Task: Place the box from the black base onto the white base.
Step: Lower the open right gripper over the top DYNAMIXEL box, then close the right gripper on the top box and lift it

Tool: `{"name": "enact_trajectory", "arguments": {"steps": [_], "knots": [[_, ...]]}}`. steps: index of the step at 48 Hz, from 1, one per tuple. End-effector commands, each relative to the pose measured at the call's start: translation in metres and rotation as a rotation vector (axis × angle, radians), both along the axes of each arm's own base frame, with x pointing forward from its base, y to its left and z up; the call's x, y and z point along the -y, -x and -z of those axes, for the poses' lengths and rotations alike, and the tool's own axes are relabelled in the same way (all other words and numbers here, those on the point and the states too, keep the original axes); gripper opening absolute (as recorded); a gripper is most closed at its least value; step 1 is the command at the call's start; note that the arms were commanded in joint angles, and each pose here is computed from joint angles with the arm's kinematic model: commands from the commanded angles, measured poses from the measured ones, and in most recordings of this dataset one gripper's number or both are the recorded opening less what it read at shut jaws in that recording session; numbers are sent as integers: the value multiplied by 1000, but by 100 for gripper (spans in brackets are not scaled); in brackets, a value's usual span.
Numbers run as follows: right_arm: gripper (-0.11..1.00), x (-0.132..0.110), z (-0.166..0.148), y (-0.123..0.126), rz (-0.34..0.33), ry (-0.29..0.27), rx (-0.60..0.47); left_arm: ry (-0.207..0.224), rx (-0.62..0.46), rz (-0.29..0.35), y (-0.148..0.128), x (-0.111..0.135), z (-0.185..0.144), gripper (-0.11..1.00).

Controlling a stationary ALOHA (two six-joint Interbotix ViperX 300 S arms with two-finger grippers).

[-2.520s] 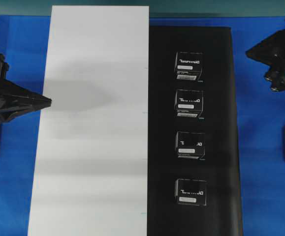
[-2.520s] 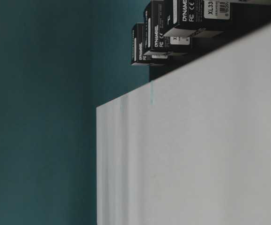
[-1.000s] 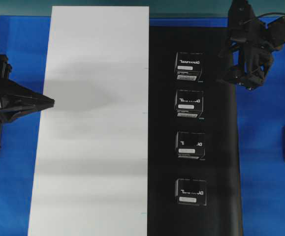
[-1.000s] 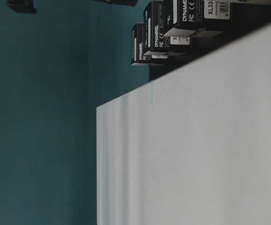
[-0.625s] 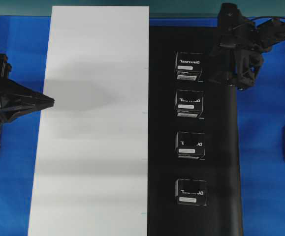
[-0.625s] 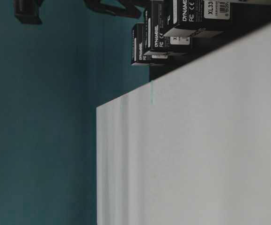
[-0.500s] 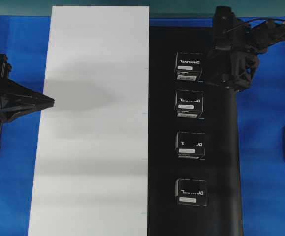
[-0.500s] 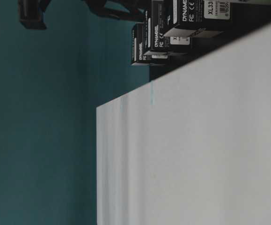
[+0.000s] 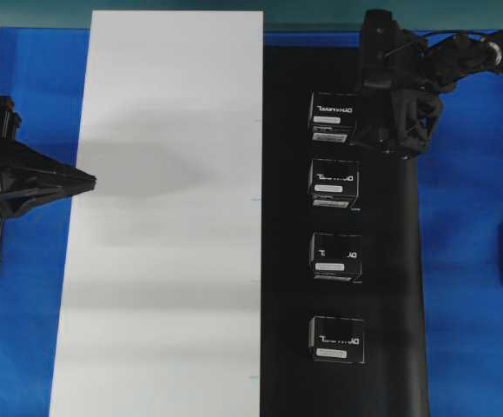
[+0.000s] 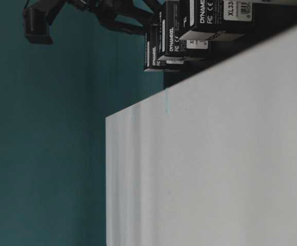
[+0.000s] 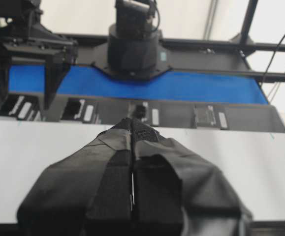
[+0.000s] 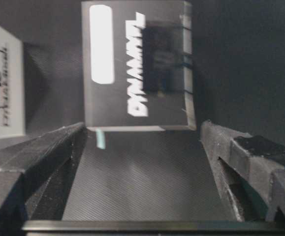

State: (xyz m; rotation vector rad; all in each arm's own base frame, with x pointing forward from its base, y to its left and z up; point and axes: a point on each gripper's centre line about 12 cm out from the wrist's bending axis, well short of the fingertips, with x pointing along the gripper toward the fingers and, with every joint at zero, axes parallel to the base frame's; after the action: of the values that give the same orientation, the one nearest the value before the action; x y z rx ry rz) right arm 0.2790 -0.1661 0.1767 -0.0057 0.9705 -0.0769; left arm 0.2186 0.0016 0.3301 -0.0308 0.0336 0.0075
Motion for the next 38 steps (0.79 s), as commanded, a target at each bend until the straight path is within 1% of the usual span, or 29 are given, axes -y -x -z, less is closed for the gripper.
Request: {"name": "enact_trajectory", "arguments": {"steps": [1, 5, 12, 25, 38], "knots": [[100, -4, 2, -8, -21, 2, 1, -2, 29, 3, -2, 1, -12, -7], [100, -6, 5, -12, -31, -1, -5, -2, 29, 3, -2, 1, -12, -7], [100, -2, 7, -18, -26, 12, 2, -2, 28, 5, -2, 1, -12, -7], [100, 3, 7, -29, -21, 17, 11, -2, 28, 5, -2, 1, -12, -7], [100, 3, 8, -29, 3, -4, 12, -2, 28, 3, -2, 1, -12, -7]]}}
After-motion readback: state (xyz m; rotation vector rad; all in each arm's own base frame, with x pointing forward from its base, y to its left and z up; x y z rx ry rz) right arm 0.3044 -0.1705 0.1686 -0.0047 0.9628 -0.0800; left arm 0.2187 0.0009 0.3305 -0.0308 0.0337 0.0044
